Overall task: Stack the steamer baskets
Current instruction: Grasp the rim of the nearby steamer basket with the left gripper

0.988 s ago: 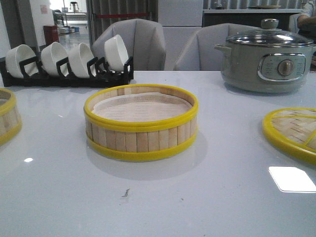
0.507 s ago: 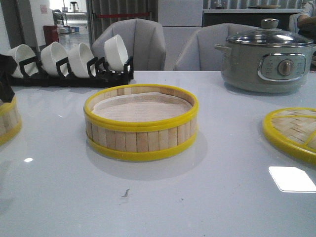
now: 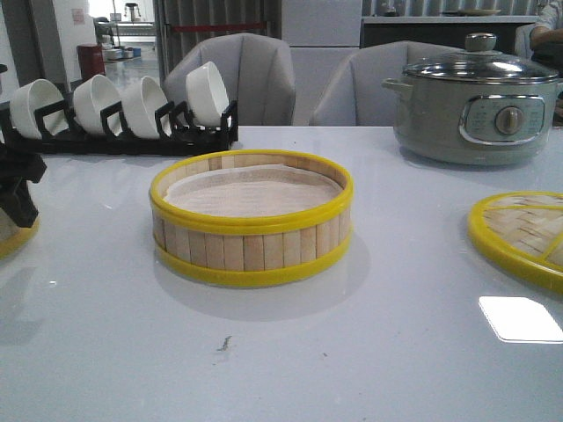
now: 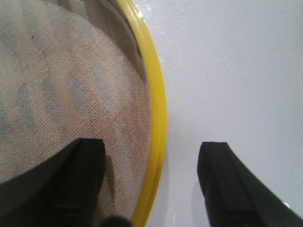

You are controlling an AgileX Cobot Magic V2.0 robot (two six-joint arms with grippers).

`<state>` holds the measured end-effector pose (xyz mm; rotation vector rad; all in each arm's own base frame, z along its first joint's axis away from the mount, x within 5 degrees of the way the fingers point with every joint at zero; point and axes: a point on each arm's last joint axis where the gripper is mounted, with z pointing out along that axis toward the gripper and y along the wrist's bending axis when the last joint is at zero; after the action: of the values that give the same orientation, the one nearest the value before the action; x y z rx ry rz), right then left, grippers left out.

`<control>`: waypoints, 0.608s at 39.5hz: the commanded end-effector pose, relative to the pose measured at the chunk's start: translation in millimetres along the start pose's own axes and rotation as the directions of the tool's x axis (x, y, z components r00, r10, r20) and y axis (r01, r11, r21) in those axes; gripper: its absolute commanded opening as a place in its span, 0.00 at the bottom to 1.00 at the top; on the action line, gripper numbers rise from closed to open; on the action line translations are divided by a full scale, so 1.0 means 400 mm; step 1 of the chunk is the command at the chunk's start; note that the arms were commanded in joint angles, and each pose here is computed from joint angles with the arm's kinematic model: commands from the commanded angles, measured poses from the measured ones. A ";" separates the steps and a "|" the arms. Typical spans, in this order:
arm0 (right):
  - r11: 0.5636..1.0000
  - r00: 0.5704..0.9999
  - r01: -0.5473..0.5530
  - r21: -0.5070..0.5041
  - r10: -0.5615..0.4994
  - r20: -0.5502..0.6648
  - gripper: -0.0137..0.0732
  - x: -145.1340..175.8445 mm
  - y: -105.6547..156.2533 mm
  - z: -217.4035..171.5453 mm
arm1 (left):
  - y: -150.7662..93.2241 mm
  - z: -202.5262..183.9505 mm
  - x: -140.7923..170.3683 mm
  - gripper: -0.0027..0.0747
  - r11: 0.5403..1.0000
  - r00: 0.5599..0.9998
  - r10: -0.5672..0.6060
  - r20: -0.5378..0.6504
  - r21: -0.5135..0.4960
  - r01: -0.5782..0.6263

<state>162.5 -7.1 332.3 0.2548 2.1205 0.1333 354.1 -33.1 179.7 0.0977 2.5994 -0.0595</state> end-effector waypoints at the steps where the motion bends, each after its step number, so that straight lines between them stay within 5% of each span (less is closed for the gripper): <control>1: 1.000 0.993 0.000 -0.019 0.002 0.120 0.67 -0.044 0.008 -0.019 | -0.003 -0.045 -0.048 0.46 1.000 0.992 -0.010 0.123 0.005 0.009; 7: 1.000 0.992 0.000 -0.019 0.002 0.125 0.67 -0.045 0.008 -0.019 | -0.003 -0.045 -0.048 0.13 1.000 0.992 -0.010 0.123 0.005 0.009; 24: 1.000 0.990 0.000 -0.021 0.003 0.139 0.67 -0.048 0.009 -0.020 | -0.061 -0.188 -0.180 0.14 0.998 0.982 0.035 0.185 0.044 -0.044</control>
<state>163.3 -7.3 333.6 0.2541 2.1040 0.1325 374.3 -45.4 224.5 0.1240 2.5877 -0.0869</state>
